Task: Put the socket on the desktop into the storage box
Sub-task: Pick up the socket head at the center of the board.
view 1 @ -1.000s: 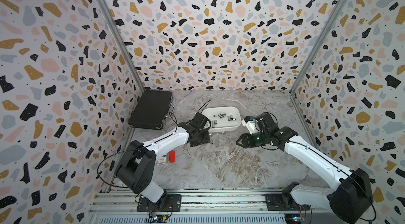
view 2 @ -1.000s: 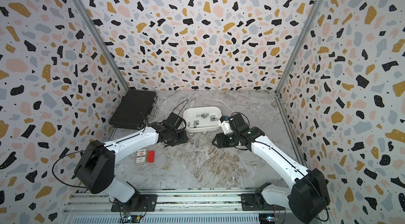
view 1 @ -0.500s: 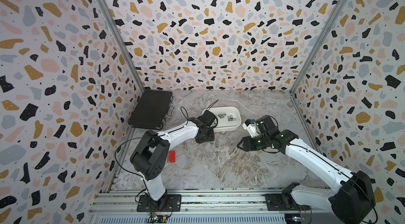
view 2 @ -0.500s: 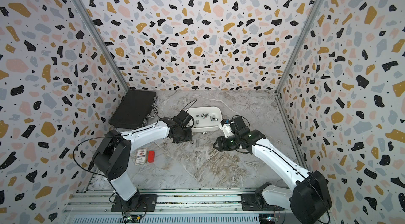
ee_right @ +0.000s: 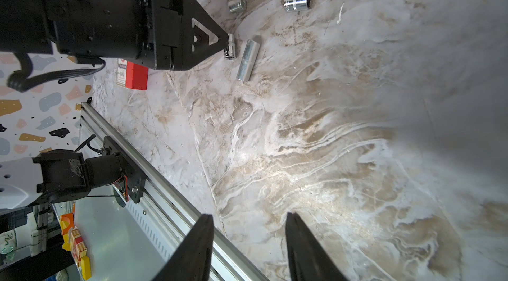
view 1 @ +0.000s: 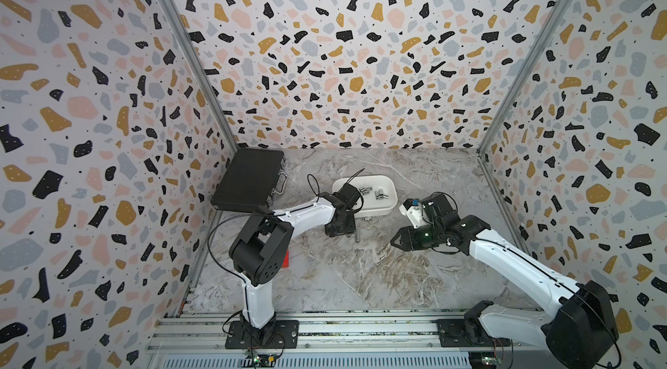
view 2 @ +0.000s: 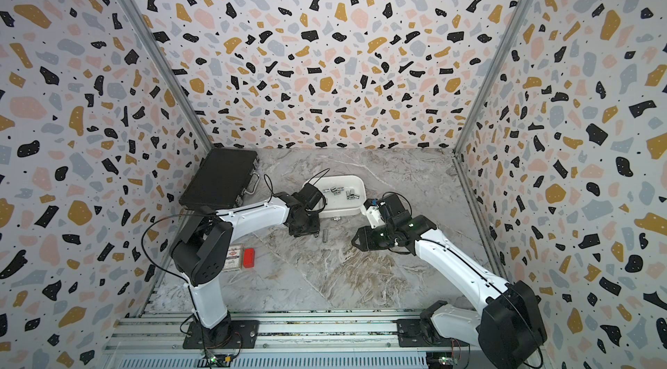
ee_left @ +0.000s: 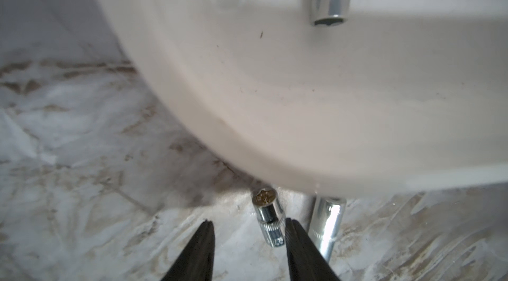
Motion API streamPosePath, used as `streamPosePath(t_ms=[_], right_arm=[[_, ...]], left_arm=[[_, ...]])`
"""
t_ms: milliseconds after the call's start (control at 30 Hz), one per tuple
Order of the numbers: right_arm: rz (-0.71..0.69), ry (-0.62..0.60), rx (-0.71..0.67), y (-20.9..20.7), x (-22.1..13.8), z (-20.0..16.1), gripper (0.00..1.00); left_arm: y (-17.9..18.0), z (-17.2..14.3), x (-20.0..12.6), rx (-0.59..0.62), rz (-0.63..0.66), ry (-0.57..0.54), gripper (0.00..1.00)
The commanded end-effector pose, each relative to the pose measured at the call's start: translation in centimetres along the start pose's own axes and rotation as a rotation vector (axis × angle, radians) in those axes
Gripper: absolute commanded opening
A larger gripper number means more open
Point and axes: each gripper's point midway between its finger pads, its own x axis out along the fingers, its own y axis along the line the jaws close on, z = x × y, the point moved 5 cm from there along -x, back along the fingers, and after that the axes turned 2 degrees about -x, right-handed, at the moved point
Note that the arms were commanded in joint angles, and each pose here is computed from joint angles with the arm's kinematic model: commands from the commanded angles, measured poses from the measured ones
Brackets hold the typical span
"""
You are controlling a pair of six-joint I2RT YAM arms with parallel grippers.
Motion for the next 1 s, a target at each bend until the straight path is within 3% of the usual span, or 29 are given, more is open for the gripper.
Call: streamPosePath(t_ms=[0,300,700,967], right_arm=[[0.004,-0.025,-0.009,0.2,-0.6,-0.1,0.48],[-0.003,-0.025,-0.002,0.1,-0.5,-0.2,0.48],[-0.002,-0.025,0.006,0.0,-0.3,-0.1,0.48],[0.001,-0.023,0.021,-0.1,0.0,0.1,0.48]], left_arm=[[-0.5,0.5,0.0,0.002,0.014,-0.011,0.44],[-0.3,-0.3,1.4,0.015,0.045,0.017,0.39],[0.3,-1.0,1.6,0.023,0.055,0.029,0.07],[0.3,-0.9,-0.4,0.051,0.026,-0.004,0.02]])
